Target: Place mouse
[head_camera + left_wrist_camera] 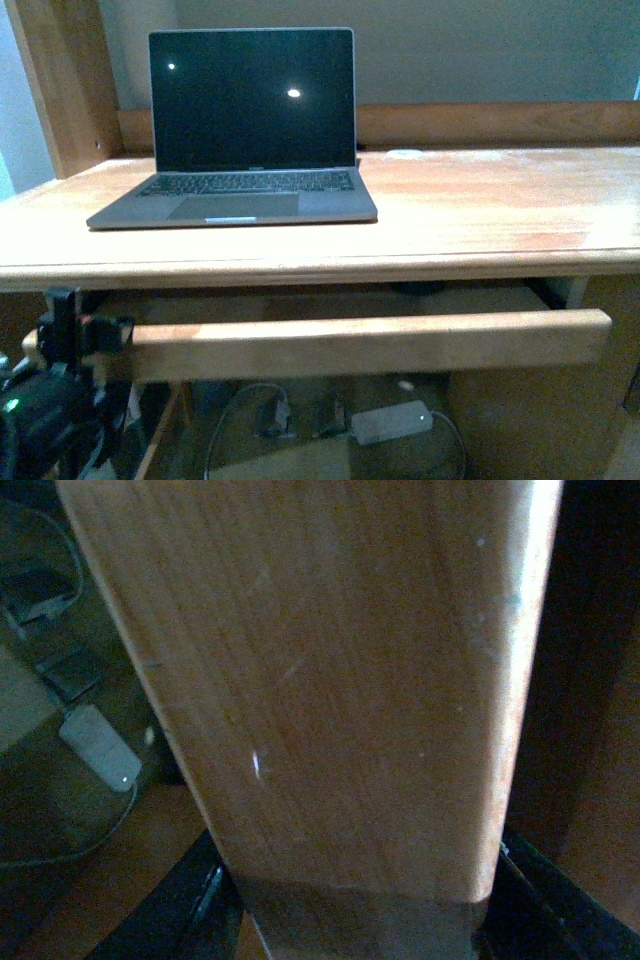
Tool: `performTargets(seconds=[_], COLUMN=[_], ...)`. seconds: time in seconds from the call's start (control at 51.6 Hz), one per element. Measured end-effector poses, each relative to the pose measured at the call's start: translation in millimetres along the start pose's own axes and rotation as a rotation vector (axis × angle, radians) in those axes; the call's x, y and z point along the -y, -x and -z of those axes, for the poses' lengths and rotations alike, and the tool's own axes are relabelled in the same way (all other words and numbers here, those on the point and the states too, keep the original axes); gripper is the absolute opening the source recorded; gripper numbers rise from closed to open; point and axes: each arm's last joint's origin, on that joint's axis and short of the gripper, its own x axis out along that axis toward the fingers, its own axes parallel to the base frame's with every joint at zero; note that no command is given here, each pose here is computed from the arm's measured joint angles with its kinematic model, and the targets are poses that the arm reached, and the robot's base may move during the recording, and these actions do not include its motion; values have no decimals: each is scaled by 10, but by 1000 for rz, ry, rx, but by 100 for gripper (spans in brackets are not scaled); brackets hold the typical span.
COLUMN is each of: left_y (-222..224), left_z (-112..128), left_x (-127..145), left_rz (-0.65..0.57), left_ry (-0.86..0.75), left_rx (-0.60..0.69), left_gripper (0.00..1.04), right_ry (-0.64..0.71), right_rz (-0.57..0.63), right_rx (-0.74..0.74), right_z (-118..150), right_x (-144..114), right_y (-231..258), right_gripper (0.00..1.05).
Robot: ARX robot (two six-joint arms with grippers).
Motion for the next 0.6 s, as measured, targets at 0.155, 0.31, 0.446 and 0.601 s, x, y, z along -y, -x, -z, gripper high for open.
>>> performTargets(seconds=[0.155, 0.31, 0.446, 0.601], left_y=[431, 727, 1006, 1108], left_z=[-51, -153, -303, -487], left_x=[-38, -68, -92, -69], left_rz=[-54, -88, -111, -150], left_ry=[1, 12, 29, -27], left_rx=[-23, -51, -69, 89], left_gripper=[55, 54, 54, 70], right_ry=[0, 0, 0, 0], right_rz=[0, 0, 0, 0], right_rx=[0, 0, 0, 0], right_z=[0, 0, 0, 0], right_x=[0, 0, 0, 0], right_y=[0, 0, 0, 0], right_gripper=[98, 98, 98, 98])
